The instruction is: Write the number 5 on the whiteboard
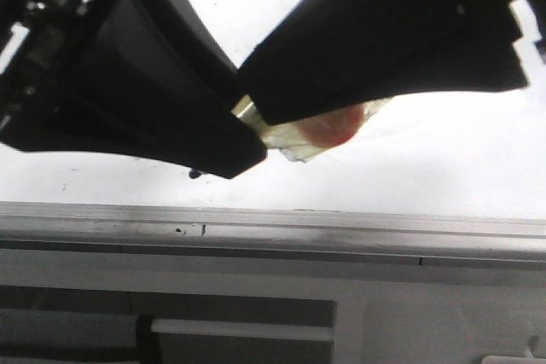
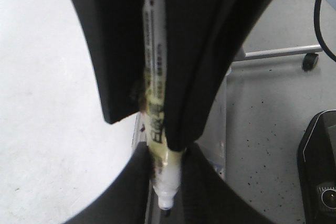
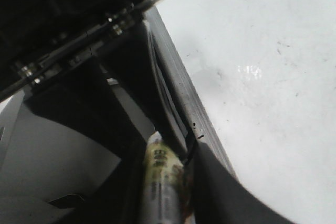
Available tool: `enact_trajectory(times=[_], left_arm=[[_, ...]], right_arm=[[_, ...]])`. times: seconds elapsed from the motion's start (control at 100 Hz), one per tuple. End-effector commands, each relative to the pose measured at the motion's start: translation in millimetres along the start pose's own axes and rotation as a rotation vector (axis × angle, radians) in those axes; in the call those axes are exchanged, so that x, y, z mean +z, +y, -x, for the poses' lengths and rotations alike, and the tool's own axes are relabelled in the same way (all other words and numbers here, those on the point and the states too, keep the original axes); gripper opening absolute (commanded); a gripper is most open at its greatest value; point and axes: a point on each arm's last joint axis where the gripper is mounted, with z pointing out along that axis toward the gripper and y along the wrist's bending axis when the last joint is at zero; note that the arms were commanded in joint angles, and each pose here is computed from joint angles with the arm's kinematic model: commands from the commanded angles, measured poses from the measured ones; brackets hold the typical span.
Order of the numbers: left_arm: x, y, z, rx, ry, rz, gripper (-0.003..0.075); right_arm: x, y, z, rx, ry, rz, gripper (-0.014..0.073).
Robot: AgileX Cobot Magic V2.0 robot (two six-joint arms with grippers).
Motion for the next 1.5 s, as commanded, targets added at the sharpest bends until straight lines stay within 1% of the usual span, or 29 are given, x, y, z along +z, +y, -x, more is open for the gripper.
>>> enact_trajectory(times=[0.0,0.05,0.1,0.14,0.15,0.17,0.23,0.25,0.29,0.33,0.35,0.4,0.47,0.52,0.62,0.69,0.74,0.76,0.81,0.82,0.84,0.94,1.08,1.15,1.36,1.49], left_arm=[[-12,16,21,0.020,-0.142,0.141,-0.0008],[-12,16,21,0.009,-0.149,0.144,0.0028],[-15,18,22,-0.024,-0.155,0.149,0.0104],[-17,19,23,-0.070,-0.166,0.152,0.0195],[-18,19,23,-0.086,-0.170,0.155,0.0230],[-20,20,24,-0.101,-0.177,0.160,0.0265],[-27,24,23,-0.171,-0.195,0.178,0.0441],[-30,25,23,-0.181,-0.202,0.186,0.0482],[-36,27,22,-0.203,-0.214,0.205,0.0535],[-45,29,22,-0.224,-0.230,0.224,0.0566],[-48,30,21,-0.234,-0.237,0.232,0.0569],[-59,32,21,-0.269,-0.262,0.261,0.0562],[-77,36,19,-0.324,-0.303,0.309,0.0531],[-89,38,17,-0.358,-0.330,0.343,0.0495],[-111,40,10,-0.435,-0.376,0.415,0.0386],[-122,40,4,-0.504,-0.396,0.449,0.0281],[-127,39,0,-0.545,-0.402,0.465,0.0175],[-128,39,-1,-0.558,-0.402,0.470,0.0146],[-130,37,-5,-0.575,-0.394,0.479,0.0029],[-130,37,-6,-0.579,-0.394,0.482,0.0029],[-130,37,-7,-0.582,-0.391,0.482,-0.0024],[-129,33,-11,-0.605,-0.392,0.477,-0.0020],[-127,30,-13,-0.623,-0.372,0.449,-0.0020],[-126,29,-14,-0.625,-0.362,0.441,-0.0020],[-126,29,-14,-0.625,-0.358,0.437,-0.0020],[-126,29,-14,-0.625,-0.358,0.437,-0.0020]], right_arm=[[-4,-2,16,0.046,-0.081,-0.013,-0.0064],[-4,-2,16,0.046,-0.081,-0.013,-0.0063],[-5,-2,16,0.045,-0.086,-0.015,-0.0063],[-6,-3,16,0.047,-0.092,-0.022,-0.0063],[-6,-4,17,0.048,-0.094,-0.024,-0.0063],[-7,-4,18,0.049,-0.094,-0.026,-0.0063],[-11,-9,21,0.053,-0.093,-0.041,-0.0063],[-11,-11,22,0.053,-0.091,-0.044,-0.0063],[-14,-16,26,0.050,-0.081,-0.057,-0.0063],[-18,-22,30,0.049,-0.071,-0.075,-0.0063],[-19,-25,31,0.052,-0.062,-0.083,-0.0063],[-25,-34,36,0.050,-0.055,-0.113,-0.0063],[-34,-47,45,0.053,-0.046,-0.157,-0.0063],[-41,-55,51,0.056,-0.041,-0.187,-0.0062],[-49,-70,56,0.043,-0.023,-0.252,-0.0059],[-48,-78,55,0.031,-0.008,-0.287,-0.0059],[-46,-83,53,0.027,0.005,-0.307,-0.0059],[-45,-85,52,0.027,0.014,-0.313,-0.0059],[-41,-90,50,0.027,0.033,-0.326,-0.0059],[-40,-91,49,0.028,0.037,-0.326,-0.0059],[-39,-93,48,0.026,0.042,-0.335,-0.0059],[-34,-102,47,0.027,0.031,-0.370,-0.0059],[-35,-106,53,0.002,-0.029,-0.417,-0.0059],[-37,-108,54,-0.008,-0.037,-0.432,-0.0059],[-35,-122,43,0.026,0.026,-0.462,-0.0058],[-33,-120,37,0.040,0.074,-0.438,-0.0058]])
